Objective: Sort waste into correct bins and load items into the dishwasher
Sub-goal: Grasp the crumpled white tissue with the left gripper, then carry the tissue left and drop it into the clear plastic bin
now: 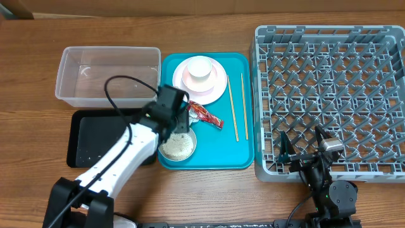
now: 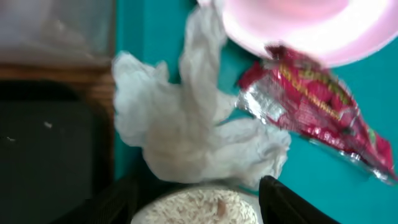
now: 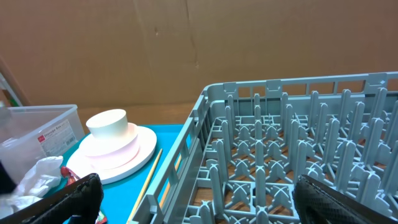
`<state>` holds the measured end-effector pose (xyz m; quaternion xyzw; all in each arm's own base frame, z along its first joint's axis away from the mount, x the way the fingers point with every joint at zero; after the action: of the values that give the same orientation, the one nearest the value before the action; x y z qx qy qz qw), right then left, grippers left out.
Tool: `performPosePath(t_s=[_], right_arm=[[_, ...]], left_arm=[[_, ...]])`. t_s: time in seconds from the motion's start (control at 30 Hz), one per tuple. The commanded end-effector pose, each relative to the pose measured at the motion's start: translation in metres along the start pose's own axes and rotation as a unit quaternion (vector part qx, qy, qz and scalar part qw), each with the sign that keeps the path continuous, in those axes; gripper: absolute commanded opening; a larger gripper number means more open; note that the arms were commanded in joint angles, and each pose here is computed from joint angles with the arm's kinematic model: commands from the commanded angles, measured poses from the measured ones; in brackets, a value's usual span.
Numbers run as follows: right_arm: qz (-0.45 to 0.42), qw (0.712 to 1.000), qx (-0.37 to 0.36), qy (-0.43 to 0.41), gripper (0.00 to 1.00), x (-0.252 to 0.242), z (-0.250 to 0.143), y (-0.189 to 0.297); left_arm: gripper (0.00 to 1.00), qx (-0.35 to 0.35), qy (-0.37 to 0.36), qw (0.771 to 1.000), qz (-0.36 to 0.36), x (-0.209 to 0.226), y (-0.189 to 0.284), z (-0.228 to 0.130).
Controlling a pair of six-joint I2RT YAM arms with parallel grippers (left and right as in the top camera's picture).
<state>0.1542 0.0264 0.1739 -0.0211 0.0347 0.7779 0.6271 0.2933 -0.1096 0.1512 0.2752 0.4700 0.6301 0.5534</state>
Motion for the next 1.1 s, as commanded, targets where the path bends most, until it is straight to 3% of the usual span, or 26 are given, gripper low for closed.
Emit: performPosePath(t_s=[0.0, 0.27, 0.57, 0.63, 0.73, 0.8, 1.07], right_arm=[[-0.004, 1.0, -0.003, 0.0, 1.0, 0.0, -0.002, 0.0], [-0.004, 1.0, -0.003, 0.0, 1.0, 0.0, -0.002, 0.0], [-0.004, 1.0, -0.003, 0.0, 1.0, 0.0, -0.002, 0.0], [-0.004, 1.0, -0.003, 0.0, 1.0, 0.0, -0.002, 0.0], [-0.004, 1.0, -0.003, 0.0, 1.0, 0.0, -0.002, 0.0], [-0.004, 1.0, -0.003, 0.0, 1.0, 0.0, -0.002, 0.0], [-0.004, 1.0, -0.003, 0.0, 1.0, 0.0, -0.002, 0.0]], left_arm=[[0.65, -0.02, 0.004, 1.0, -0.02, -0.002, 0.013, 0.028], [0.64, 0.057, -0.011, 0.997, -0.058, -0.003, -0.017, 0.018], [0.63, 0.096, -0.02, 0.995, -0.015, 0.0, -0.067, 0.004], [0.55, 0.104, -0.021, 0.994, -0.01, 0.001, -0.074, 0.001], [0.29, 0.108, -0.021, 0.994, -0.007, 0.002, -0.078, -0.001], [0.17, 0.102, -0.019, 0.995, -0.011, 0.0, -0.075, 0.003], [0.04, 0.066, -0.018, 0.997, -0.034, -0.021, -0.036, 0.043]])
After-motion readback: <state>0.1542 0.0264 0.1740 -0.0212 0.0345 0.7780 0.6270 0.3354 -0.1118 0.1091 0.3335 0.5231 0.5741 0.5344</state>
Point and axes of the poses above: each gripper's point midway between its finger pads, its own y axis back along the fingers, its own x axis along the line the jaws close on, z = x × y, the point moved 9 cm from there along y, back along the fingers, and after that the axes turned 13 degrees about y, right-handed, at the moved point
